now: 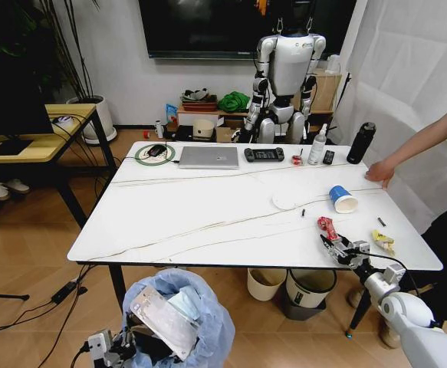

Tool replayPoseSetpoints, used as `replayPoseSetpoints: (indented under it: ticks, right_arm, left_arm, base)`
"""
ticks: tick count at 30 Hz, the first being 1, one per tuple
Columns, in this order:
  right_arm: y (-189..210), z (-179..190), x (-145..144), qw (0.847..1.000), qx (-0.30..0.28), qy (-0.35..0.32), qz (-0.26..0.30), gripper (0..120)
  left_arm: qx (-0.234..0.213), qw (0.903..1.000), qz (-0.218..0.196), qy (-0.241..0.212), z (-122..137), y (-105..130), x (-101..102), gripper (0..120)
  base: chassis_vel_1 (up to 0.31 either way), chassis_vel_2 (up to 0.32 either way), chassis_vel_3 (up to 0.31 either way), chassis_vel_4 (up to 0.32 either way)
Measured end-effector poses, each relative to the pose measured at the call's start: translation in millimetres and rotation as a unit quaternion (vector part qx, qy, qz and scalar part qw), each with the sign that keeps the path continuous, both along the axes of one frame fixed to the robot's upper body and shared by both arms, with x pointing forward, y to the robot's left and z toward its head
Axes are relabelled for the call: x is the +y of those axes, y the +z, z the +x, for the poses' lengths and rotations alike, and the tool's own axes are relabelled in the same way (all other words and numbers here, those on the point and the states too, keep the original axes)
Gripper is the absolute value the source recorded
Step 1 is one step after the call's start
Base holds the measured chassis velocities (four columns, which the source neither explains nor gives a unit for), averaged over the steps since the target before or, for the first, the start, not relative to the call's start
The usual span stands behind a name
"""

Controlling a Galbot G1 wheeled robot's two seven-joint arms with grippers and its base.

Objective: Pick up the trash bin and place the trash from the table into it.

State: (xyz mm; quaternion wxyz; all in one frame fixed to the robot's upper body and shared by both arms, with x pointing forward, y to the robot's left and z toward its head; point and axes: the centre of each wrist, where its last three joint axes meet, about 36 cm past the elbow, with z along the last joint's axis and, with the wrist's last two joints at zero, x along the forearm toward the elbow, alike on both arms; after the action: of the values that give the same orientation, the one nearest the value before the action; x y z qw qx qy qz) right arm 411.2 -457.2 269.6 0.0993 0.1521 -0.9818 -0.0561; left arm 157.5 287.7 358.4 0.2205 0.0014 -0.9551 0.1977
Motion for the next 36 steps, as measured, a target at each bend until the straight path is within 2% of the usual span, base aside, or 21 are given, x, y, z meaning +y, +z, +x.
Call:
replayPoseSetpoints:
  ticks: [9, 11, 13, 15, 16, 19, 22, 23, 26, 29, 30, 36]
  right_arm:
    - [5, -2, 3, 1.0, -0.012, 0.003, 0.0, 48]
    - [8, -4, 5, 1.0, -0.027, 0.011, 0.003, 48]
    - [18, -6, 17, 0.997, -0.066, 0.024, 0.03, 48]
    - [30, -8, 37, 0.993, -0.093, 0.041, 0.064, 48]
    - [30, -8, 37, 0.993, -0.093, 0.041, 0.064, 48]
    - [50, -12, 73, 0.984, -0.118, 0.103, 0.086, 48]
    - [72, -20, 120, 0.968, -0.134, 0.178, 0.113, 48]
    - [72, -20, 120, 0.968, -0.134, 0.178, 0.113, 48]
    - [93, -27, 155, 0.95, -0.141, 0.243, 0.133, 48]
    - [112, -34, 185, 0.934, -0.136, 0.297, 0.143, 48]
    - [112, -34, 185, 0.934, -0.136, 0.297, 0.143, 48]
    - [120, -62, 227, 0.918, -0.101, 0.353, 0.152, 48]
  left_arm:
    - [-0.001, 1.0, 0.0, -0.008, 1, 3, -1, 0]
    - [0.001, 0.9999, -0.001, -0.012, 2, 3, -3, 0]
    - [0.007, 0.9996, 0.0, -0.026, 2, 2, -3, 0]
    - [0.014, 0.9992, 0.005, -0.038, 2, 1, 0, 0]
    - [0.014, 0.9992, 0.005, -0.038, 2, 1, 0, 0]
    - [0.017, 0.9988, 0.007, -0.046, 8, 4, 6, 0]
    - [0.014, 0.9988, 0.004, -0.048, 20, 8, 11, 0]
    - [0.014, 0.9988, 0.004, -0.048, 20, 8, 11, 0]
    - [0.02, 0.9978, 0.002, -0.064, 31, 7, 15, 0]
    - [0.028, 0.9954, -0.003, -0.092, 44, 4, 23, 0]
    - [0.028, 0.9954, -0.003, -0.092, 44, 4, 23, 0]
    - [0.037, 0.9915, -0.011, -0.124, 68, 0, 34, 0]
  base:
    - [0.0, 0.0, 0.0, 0.0]
    - [0.0, 0.0, 0.0, 0.0]
    - [0.0, 0.0, 0.0, 0.0]
    - [0.0, 0.0, 0.0, 0.0]
    - [0.0, 0.0, 0.0, 0.0]
    - [0.0, 0.0, 0.0, 0.0]
    - [0.0, 0.0, 0.0, 0.0]
    - [0.0, 0.0, 0.0, 0.0]
    - [0.0, 0.0, 0.0, 0.0]
    - [0.0, 0.0, 0.0, 0.0]
    - [0.0, 0.0, 0.0, 0.0]
    - [0.0, 0.0, 0.0, 0.0]
